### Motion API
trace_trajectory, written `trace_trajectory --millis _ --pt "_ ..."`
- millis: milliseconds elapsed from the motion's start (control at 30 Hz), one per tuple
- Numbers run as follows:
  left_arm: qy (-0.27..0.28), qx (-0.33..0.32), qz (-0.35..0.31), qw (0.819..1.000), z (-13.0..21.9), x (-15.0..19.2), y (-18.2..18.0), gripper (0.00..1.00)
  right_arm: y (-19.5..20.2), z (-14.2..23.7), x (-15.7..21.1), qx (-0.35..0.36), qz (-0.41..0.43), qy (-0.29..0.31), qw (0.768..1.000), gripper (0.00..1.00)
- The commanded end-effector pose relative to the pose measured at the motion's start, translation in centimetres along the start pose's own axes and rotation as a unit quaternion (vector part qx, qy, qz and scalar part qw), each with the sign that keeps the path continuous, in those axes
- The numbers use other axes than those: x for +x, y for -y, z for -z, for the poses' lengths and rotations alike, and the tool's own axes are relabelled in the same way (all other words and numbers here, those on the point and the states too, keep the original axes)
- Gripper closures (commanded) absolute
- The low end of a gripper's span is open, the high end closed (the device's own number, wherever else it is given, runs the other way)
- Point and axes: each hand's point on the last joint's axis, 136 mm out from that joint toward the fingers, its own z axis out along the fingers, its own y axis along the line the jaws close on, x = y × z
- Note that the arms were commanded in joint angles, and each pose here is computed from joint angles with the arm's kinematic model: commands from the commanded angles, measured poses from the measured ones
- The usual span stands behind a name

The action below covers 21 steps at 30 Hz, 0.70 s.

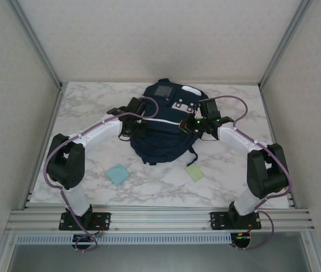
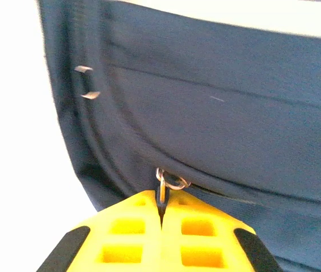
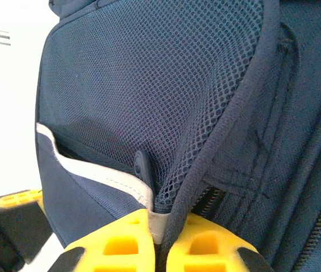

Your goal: Pack the student bag

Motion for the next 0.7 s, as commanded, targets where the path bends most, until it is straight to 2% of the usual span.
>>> trace_trajectory --millis 0,167,400,467,667 --pt "0.048 0.007 0.007 0.999 2.5 -0.5 0.2 1.0 0.9 0.6 -4.0 0.03 0.068 0.043 0.996 1.0" --pt "0.087 0.06 -0.027 0.994 5.9 1.7 2.7 1.0 1.8 0.6 -8.2 0.075 0.11 0.066 0.989 1.0" --pt "0.085 0.177 -0.08 0.977 8.9 5.5 8.2 1.0 2.8 1.9 -12.4 0.115 0.125 0.097 0.981 1.0" --pt "0.079 0.167 -0.093 0.978 8.5 5.6 8.4 1.0 2.8 2.0 -13.2 0.116 0.122 0.101 0.981 1.0" --pt "0.07 0.081 -0.109 0.988 6.2 4.2 6.4 1.0 2.4 2.1 -13.2 0.107 0.12 0.09 0.983 1.0"
